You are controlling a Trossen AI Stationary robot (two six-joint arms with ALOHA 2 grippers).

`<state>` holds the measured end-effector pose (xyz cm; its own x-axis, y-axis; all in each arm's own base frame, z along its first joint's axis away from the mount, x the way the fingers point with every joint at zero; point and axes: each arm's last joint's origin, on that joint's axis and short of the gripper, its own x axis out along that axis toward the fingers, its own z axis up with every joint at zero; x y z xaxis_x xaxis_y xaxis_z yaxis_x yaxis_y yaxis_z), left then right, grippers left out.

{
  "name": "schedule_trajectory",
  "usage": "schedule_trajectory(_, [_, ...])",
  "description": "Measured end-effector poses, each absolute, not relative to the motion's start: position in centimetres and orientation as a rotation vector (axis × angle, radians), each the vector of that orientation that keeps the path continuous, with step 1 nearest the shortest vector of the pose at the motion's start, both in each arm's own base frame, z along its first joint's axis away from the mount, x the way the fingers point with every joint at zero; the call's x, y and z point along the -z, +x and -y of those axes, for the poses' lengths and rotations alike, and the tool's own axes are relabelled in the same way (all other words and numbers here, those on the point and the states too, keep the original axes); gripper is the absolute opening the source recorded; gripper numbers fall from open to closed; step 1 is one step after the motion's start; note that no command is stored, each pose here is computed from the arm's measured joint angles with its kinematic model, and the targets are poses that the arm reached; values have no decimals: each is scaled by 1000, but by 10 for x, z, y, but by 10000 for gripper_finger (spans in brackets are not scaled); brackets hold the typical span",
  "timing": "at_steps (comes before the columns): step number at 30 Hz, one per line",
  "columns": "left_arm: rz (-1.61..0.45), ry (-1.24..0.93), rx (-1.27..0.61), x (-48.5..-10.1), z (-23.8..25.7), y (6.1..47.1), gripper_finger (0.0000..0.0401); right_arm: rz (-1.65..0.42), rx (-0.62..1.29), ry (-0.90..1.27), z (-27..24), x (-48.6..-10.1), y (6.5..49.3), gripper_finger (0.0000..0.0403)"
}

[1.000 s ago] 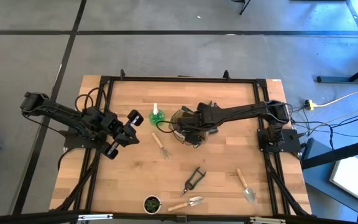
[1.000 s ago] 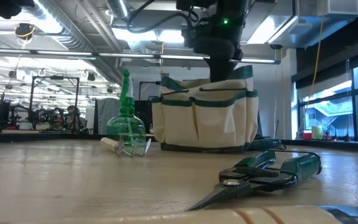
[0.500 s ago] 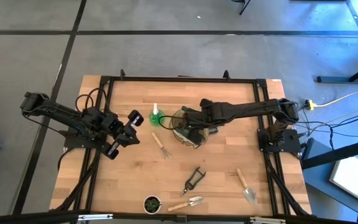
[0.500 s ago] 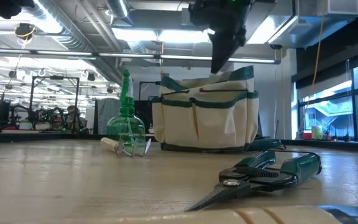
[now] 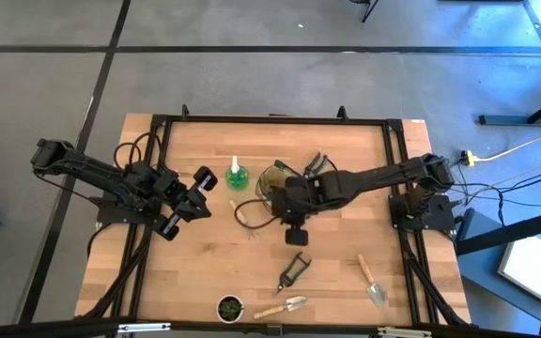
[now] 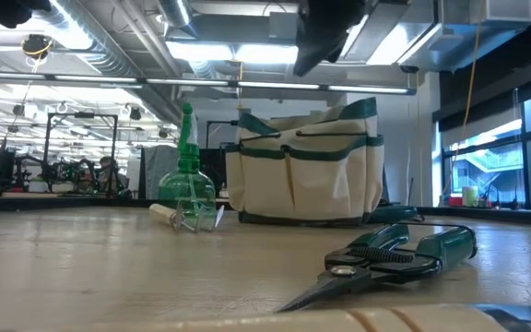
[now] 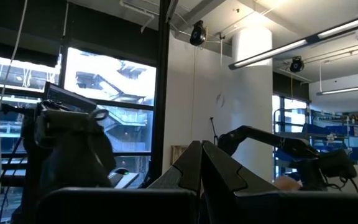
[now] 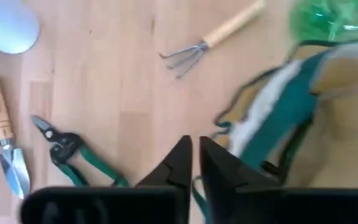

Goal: Pick & Place Garden tools in Gardening bag
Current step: Adjust the green gardening bag

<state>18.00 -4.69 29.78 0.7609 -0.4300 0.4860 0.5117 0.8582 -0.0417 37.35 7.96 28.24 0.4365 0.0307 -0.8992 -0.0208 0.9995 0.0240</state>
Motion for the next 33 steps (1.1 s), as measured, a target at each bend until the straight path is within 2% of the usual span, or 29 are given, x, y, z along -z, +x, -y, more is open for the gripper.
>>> schedule_trajectory(9, [484,-179,517,-298,47,180,6,-1126,184,-120,-87,-263,379,203])
schedule_trajectory(12, [476,-179,517,-297,47,180,6,-1161,194,-126,-88,-253,382,238])
schedule_trajectory(15, [475,-179,518,-297,47,180,6,-1194,202,-139,-89,-242,385,256])
schedule_trajectory(24, [479,-178,518,-298,47,180,6,-1217,267,-168,-83,-231,390,249])
schedule_trajectory(33, [479,-177,518,-298,47,180,6,-1236,267,-127,-78,-229,390,167])
